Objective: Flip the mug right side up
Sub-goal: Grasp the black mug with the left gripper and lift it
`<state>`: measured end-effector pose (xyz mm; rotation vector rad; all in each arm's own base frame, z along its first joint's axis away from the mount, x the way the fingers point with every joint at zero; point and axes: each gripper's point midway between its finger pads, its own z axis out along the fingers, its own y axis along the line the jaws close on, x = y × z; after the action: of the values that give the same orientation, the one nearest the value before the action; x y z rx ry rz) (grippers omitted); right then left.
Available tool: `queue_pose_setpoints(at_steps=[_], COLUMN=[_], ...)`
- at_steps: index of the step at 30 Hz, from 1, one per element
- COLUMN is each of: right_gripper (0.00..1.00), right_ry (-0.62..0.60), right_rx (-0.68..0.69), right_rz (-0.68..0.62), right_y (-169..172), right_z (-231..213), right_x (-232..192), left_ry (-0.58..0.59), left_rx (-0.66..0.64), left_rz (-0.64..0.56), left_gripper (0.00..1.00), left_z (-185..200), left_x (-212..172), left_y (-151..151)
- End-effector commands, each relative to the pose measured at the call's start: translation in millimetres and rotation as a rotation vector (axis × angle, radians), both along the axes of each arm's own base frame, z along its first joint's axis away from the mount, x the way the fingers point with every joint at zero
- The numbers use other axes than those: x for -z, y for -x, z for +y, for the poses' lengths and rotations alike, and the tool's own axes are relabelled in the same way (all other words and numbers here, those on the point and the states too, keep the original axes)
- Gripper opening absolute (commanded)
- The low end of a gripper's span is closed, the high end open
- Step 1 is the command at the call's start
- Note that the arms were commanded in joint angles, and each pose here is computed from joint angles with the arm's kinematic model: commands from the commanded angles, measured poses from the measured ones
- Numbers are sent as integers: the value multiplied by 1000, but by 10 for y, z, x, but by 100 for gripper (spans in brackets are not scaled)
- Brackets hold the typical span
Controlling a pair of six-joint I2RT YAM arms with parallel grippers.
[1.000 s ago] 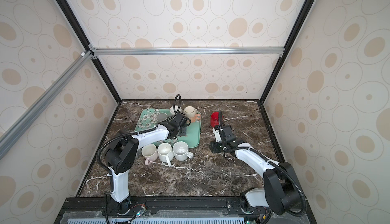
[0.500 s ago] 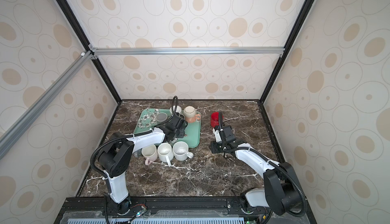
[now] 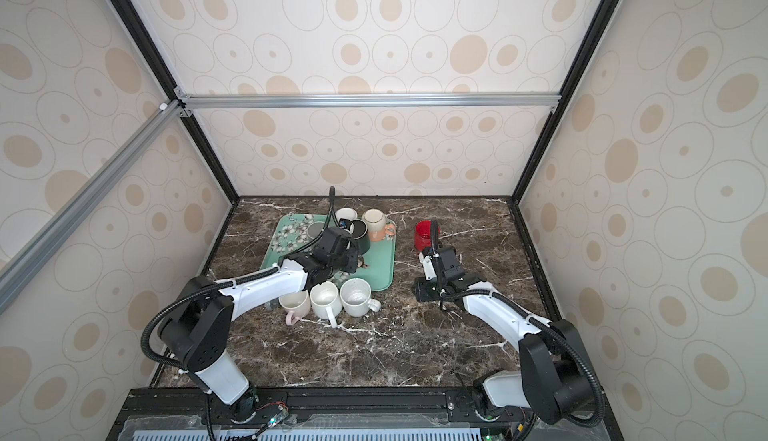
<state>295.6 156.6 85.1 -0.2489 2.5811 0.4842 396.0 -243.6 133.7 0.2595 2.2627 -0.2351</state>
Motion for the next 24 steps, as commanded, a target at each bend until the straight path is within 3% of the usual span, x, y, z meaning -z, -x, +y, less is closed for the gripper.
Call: queue_pose_setpoints(at_steps=[1,9,15,20,24], right_gripper=[45,45,45,45,46], right_ry=[-31,-118,-273,-479,-695], right_rx=[5,38,7,-73,-177], right_rz=[-32,-63,-102,-170,-186], right_y=[-53,-109,-190,-263,-248], right_z=[51,128,361,659,932], right_x=[-177,-351,-611,-1016,-1357], left_ry=[111,205,277,392,509], left_rx=[36,55,54,1,0], left_rz=[-223,-390,-494,-600,-594], left_gripper=[0,0,0,0,0], left_z=[-76,85,270,589,753], left_x=[-703,-1254,-1720,-2136,-2232], left_y=[-113,131,381,644,777])
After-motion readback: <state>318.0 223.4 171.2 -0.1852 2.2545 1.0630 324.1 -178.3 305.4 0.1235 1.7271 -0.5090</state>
